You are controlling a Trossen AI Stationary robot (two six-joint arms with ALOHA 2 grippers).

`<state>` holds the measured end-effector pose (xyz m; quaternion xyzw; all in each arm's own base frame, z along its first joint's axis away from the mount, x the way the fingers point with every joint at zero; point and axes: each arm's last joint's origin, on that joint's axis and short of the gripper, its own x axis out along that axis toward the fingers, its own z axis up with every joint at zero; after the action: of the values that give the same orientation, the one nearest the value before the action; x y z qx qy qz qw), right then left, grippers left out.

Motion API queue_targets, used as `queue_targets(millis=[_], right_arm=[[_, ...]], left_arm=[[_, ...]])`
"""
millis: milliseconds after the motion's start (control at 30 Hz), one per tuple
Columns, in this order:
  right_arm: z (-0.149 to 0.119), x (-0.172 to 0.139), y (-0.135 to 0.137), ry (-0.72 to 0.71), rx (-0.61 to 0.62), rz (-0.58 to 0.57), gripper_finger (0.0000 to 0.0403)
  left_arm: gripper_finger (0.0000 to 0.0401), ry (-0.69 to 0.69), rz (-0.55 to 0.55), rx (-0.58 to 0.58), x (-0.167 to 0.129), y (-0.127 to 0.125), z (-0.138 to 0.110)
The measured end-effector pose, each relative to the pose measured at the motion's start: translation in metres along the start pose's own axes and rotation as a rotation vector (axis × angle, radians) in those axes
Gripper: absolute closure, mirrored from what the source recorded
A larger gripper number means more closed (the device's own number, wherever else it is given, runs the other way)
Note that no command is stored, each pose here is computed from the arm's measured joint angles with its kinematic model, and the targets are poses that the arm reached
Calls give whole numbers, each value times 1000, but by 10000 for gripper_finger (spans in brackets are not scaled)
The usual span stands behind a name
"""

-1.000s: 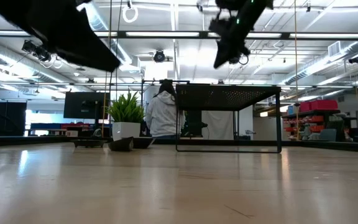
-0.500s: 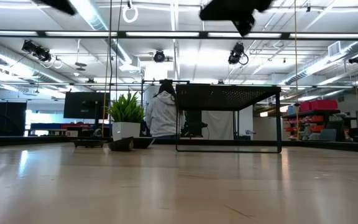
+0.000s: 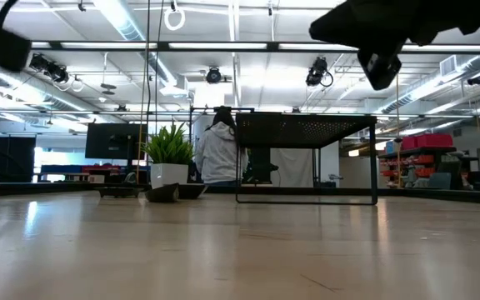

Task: Pick & Place Mini shaped plates
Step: Stack the bottom square plate on top of the square plates on the shelf

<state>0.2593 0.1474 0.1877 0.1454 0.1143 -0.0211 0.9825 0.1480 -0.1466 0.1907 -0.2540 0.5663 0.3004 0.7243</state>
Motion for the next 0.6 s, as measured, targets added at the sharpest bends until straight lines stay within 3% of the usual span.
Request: queue_targets(millis=[100, 233, 600], right_arm=[[1, 0, 0, -13, -4, -6, 398], [3, 1, 0, -31, -24, -5, 398], [6, 3, -4, -49, -33, -38, 395]], left_arm=[[116, 7, 8, -133, 16, 7, -2], [145, 21, 38, -214, 27, 14, -2], [257, 20, -27, -256, 44, 15, -1]])
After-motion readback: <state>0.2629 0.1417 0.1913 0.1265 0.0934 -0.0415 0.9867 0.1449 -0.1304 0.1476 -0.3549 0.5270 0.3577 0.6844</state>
